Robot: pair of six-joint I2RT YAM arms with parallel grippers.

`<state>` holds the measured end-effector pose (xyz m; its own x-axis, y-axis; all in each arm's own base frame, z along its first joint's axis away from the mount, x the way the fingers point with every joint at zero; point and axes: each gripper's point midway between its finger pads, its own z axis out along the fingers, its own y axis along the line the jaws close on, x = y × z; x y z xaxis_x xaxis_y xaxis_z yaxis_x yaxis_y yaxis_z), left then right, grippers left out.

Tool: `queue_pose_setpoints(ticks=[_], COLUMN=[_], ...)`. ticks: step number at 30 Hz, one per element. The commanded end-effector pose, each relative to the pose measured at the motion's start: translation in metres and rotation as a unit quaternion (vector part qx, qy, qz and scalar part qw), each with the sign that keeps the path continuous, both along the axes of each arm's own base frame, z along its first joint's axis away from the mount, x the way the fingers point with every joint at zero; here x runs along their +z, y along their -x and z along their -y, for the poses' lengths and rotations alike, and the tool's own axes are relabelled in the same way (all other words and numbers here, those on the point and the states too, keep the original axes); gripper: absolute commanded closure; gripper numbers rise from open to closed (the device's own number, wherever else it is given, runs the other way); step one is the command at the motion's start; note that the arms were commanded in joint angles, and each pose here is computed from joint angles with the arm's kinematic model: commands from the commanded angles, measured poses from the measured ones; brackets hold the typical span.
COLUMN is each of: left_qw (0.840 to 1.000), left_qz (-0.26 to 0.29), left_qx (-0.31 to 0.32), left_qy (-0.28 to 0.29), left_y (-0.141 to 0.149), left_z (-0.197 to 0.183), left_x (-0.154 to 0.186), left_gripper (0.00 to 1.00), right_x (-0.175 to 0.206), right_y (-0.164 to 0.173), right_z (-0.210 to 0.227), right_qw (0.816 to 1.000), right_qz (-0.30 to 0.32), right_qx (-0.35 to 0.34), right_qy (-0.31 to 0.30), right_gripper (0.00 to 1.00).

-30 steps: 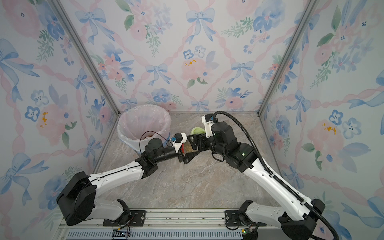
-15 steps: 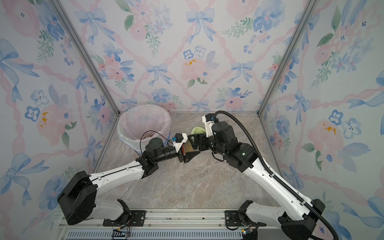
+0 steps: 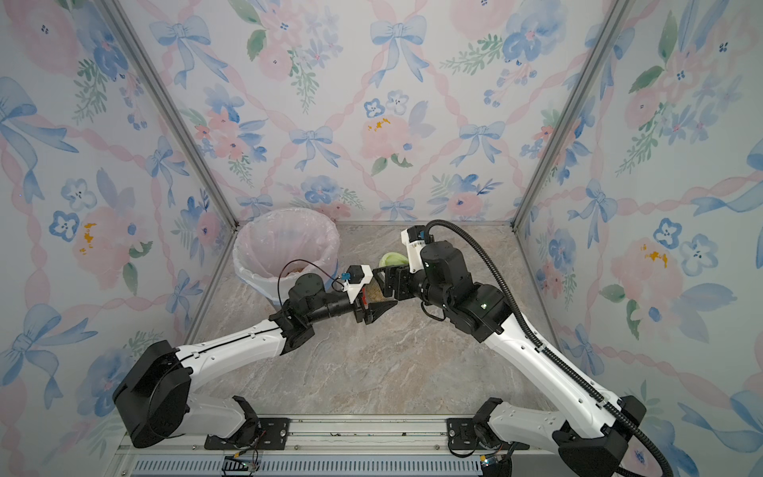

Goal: Empty moldy peanuts from jars
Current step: Pick up the jar from the center of the board.

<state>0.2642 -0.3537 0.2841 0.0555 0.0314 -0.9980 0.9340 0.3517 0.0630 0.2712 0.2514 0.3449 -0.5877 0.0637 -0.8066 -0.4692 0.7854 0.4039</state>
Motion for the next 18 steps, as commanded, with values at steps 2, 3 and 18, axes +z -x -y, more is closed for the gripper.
queue_pose_setpoints(ticks=[2,3,18], left_qw=[0.999,0.999,0.999], left_qz=[0.040,0.040,0.039], left_qx=[-0.008,-0.009,-0.009], left_qy=[0.021,0.021,0.016], left_y=[0.0069,0.0071,0.0066], left_z=[-0.0025,-0.0025,-0.0022], left_x=[0.0297,0.0299,0.0289], left_gripper=[0.75,0.76,0.81], right_x=[0.0346,0.0354,0.0277], right_y=[0.0013,0.0014,-0.0052], right_z=[-0.0102,-0.0102,-0.0108], right_qw=[0.998,0.997,0.999], right_qz=[0.044,0.046,0.035], right_qx=[0.027,0.027,0.015], right_qy=[-0.048,-0.049,-0.036], right_gripper=[0.24,0.24,0.09])
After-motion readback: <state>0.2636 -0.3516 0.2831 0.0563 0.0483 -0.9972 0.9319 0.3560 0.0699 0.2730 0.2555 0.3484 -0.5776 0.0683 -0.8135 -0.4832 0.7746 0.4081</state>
